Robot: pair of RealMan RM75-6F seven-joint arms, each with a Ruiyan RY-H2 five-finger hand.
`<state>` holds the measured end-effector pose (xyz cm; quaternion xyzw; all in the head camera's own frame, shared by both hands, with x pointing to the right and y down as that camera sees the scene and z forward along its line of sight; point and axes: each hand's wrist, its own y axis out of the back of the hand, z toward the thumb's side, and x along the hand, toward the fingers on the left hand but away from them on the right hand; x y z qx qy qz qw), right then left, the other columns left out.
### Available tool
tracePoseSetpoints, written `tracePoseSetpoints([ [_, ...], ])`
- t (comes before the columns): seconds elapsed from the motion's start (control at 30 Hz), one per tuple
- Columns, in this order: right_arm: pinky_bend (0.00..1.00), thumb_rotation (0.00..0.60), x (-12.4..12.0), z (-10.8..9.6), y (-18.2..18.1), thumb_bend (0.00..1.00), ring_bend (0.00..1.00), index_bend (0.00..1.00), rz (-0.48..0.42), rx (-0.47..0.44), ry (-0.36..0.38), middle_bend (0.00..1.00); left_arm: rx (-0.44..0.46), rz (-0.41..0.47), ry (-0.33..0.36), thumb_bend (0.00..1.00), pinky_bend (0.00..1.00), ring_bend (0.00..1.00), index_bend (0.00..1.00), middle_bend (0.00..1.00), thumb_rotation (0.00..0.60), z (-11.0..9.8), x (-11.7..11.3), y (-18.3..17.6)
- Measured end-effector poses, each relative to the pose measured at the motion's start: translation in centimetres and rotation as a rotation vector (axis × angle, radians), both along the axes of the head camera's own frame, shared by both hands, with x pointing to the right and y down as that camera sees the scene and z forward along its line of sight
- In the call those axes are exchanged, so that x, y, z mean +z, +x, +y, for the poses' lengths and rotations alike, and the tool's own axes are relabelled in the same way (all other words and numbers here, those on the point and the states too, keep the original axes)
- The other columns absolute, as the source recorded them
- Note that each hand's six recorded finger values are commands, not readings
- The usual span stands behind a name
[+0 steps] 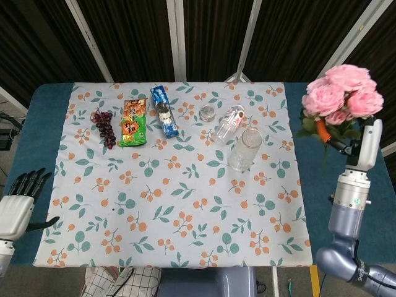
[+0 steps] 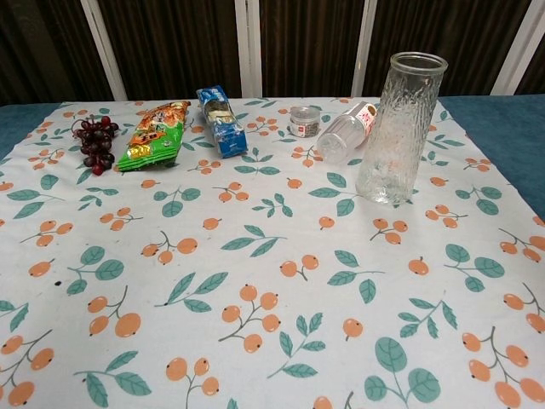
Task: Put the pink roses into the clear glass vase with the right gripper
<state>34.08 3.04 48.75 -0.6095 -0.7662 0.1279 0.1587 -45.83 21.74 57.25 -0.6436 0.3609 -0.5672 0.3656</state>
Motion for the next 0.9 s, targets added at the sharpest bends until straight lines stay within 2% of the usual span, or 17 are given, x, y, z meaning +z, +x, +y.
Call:
tracePoseSetpoints([
  [0.17,0.22,0.6,-0.3,-2.2,-0.9,0.31,0.43,0.43,-0.166,0.065,0.046,0.53,0.0,0.001,-0.007,0.0,0.0,0.0,0.0,0.0,0.6,0.0,0.1,0.0],
  [0.33,0.22,0.6,0.4,-4.1,-3.0,0.31,0.43,0.43,-0.255,0.08,0.057,0.53,-0.003,0.002,-0.011,0.0,0.0,0.0,0.0,0.0,0.6,0.0,0.2,-0.1],
  [0.57,0.22,0.6,2.1,-6.3,-6.6,0.31,0.43,0.43,-0.286,0.063,0.042,0.53,-0.005,0.002,-0.016,0.0,0.0,0.0,0.0,0.0,0.6,-0.1,0.2,-0.2],
  [0.9,0.22,0.6,5.6,-7.2,-8.8,0.31,0.42,0.43,-0.262,0.068,-0.002,0.53,-0.023,0.007,-0.032,0.0,0.0,0.0,0.0,0.0,0.6,-0.1,0.3,-0.5],
])
